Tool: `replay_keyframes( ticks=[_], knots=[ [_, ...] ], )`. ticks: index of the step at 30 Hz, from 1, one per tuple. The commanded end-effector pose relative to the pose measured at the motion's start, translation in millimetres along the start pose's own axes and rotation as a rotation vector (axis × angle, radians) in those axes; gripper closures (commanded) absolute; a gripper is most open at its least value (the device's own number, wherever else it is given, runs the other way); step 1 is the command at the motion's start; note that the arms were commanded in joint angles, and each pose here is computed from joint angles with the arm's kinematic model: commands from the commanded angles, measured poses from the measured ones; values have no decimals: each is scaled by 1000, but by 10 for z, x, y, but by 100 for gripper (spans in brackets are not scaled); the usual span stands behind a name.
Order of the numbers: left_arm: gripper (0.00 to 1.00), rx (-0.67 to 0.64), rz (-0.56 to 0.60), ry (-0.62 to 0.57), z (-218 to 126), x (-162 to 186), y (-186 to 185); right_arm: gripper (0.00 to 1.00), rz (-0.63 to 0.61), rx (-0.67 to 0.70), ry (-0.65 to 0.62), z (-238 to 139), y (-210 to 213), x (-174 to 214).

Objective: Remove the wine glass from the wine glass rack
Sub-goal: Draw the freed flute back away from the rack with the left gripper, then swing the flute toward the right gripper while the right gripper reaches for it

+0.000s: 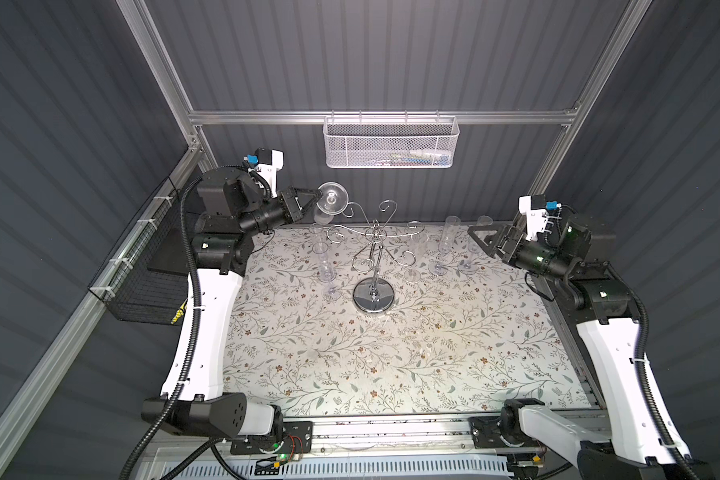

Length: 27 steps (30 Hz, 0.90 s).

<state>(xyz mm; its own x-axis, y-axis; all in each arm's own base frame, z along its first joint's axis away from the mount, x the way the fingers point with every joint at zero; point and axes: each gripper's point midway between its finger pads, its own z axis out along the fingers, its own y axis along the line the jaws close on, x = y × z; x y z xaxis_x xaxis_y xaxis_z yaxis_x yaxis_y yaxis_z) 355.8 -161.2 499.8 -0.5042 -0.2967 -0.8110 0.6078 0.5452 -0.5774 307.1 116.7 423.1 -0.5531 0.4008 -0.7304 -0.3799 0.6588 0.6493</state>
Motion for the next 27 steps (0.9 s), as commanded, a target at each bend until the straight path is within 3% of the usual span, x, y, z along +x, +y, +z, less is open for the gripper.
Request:
replay_keyframes(
  ticks=[1, 8, 22, 27],
  knots=[
    [100, 89, 184, -57, -158, -153, -463, 1, -19, 6, -28, -52, 43, -82],
    [100, 124, 427, 23, 96, 171, -962, 1, -26, -132, -62, -72, 337, -217],
    [100, 169, 1012, 30, 620, 976, -1815, 1, -34, -210, -42, -170, 610, -297],
    [100, 186, 1143, 21, 806, 1257, -1974, 1, -44, -244, -14, -204, 662, -210]
  ],
)
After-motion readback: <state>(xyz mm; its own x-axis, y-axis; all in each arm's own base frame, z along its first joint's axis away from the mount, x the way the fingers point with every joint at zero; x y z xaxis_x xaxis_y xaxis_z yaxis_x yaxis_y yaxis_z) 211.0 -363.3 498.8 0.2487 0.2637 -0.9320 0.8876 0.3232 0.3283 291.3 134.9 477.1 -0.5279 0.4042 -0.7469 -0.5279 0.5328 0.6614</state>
